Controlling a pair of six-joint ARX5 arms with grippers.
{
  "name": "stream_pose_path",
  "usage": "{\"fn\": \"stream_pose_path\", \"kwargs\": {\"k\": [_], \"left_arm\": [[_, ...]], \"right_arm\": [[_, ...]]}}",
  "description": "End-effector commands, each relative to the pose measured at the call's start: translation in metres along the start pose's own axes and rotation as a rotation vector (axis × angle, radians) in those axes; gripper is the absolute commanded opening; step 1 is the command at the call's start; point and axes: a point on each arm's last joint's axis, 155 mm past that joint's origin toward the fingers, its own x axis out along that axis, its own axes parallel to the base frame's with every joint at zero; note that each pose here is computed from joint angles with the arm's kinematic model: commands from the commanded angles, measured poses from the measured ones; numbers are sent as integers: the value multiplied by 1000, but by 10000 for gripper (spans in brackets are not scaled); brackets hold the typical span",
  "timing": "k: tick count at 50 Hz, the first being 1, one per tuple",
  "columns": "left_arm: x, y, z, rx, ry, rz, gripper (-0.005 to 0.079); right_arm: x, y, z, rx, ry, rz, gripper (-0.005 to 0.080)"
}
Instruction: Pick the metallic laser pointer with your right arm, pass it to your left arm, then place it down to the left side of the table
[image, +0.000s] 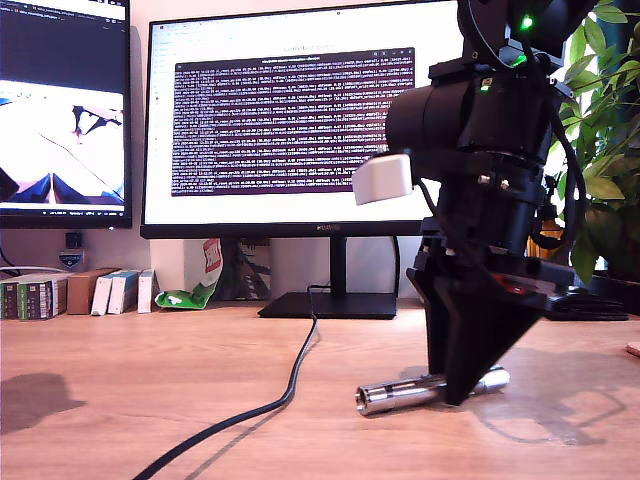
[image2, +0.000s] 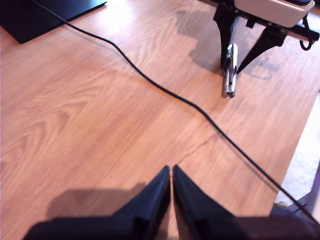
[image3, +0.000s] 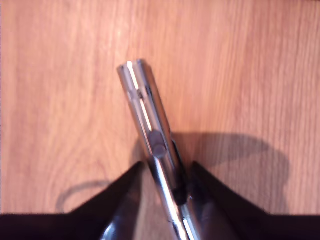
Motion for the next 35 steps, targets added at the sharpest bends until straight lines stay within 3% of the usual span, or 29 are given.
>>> {"fn": "stream_pose_path", "kwargs": {"k": [1,13,26,31,35], "left_arm": [[-1,-4,7,-14,-27,-19,-15],[-4,-11,40,-74,-162,-92,212],[-7,-2,67,70,-252,-45,217],[-13,-14,89,129,-341,-103,219],[-23,-26,110,100,-422,-182,219]], "right_arm": [[0,3,6,-5,-18,11,-11],[-16,-6,19,50,-58,-24,-13],[-81,-36,81,67,-295,-132,-13],[-110,-47,104,59,-381,-171,-13],[-132,-51,124,59,-455,-181,-13]]}}
